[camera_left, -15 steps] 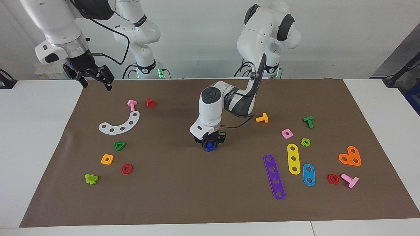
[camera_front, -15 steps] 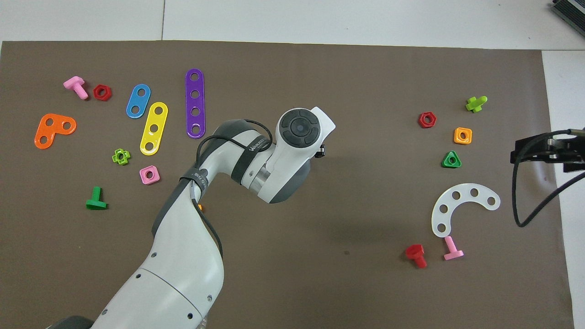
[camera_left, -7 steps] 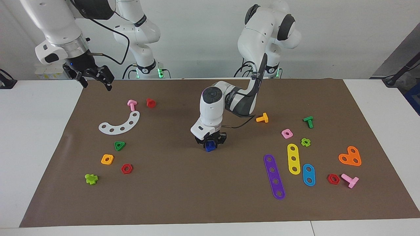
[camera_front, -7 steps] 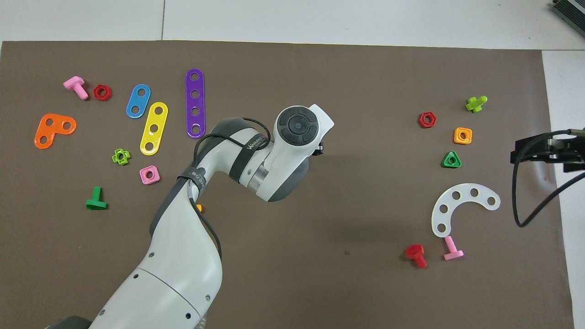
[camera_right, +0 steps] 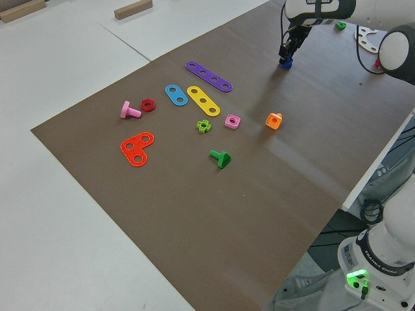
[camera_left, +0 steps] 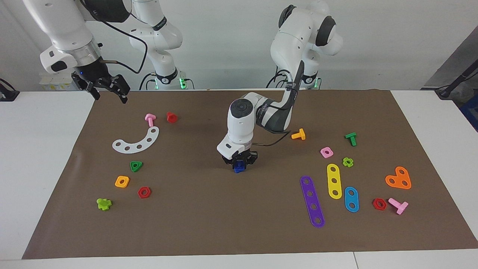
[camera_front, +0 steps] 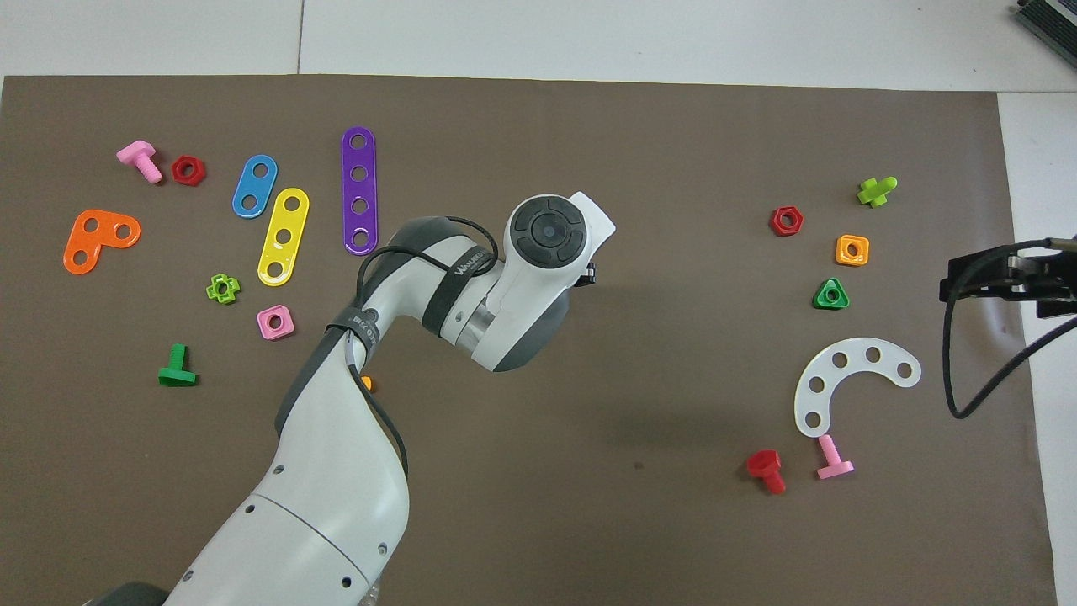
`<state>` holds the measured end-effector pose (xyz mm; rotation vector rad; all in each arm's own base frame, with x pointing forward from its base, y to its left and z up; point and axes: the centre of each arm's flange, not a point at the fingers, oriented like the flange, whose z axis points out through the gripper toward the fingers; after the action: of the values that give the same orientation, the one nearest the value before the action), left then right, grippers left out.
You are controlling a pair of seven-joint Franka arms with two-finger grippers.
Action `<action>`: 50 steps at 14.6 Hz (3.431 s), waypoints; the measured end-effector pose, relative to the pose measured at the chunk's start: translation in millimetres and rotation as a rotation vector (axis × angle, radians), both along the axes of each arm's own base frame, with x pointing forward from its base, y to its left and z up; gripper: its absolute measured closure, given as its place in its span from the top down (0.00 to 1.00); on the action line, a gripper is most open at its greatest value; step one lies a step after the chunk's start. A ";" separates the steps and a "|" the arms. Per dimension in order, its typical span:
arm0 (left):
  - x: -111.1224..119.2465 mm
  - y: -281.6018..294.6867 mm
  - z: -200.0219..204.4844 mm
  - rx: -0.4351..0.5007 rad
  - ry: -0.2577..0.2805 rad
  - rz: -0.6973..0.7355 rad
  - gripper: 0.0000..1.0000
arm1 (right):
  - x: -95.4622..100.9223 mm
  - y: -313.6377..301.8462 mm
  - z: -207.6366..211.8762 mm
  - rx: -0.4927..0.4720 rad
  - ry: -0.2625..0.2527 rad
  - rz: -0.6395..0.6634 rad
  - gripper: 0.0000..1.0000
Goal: Unscrew and place screws in storage area
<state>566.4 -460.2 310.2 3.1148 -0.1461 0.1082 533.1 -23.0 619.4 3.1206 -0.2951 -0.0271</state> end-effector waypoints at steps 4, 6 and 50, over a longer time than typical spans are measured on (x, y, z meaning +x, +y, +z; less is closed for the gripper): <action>0.2 1.0 3.1 0.005 0.021 0.008 0.47 | 0.0 0.0 0.0 0.000 0.000 0.000 1.00; 1.7 0.0 12.1 0.007 0.032 0.012 0.47 | 0.0 0.0 0.0 0.000 0.000 0.000 1.00; 48.1 362.0 161.9 -0.026 0.087 -0.067 1.00 | 60.6 407.6 -312.7 -0.012 -0.105 0.150 0.42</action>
<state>614.6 -98.2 472.1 3.0780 -0.2453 -0.0262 593.8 384.6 306.8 3.1279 -0.0607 0.1392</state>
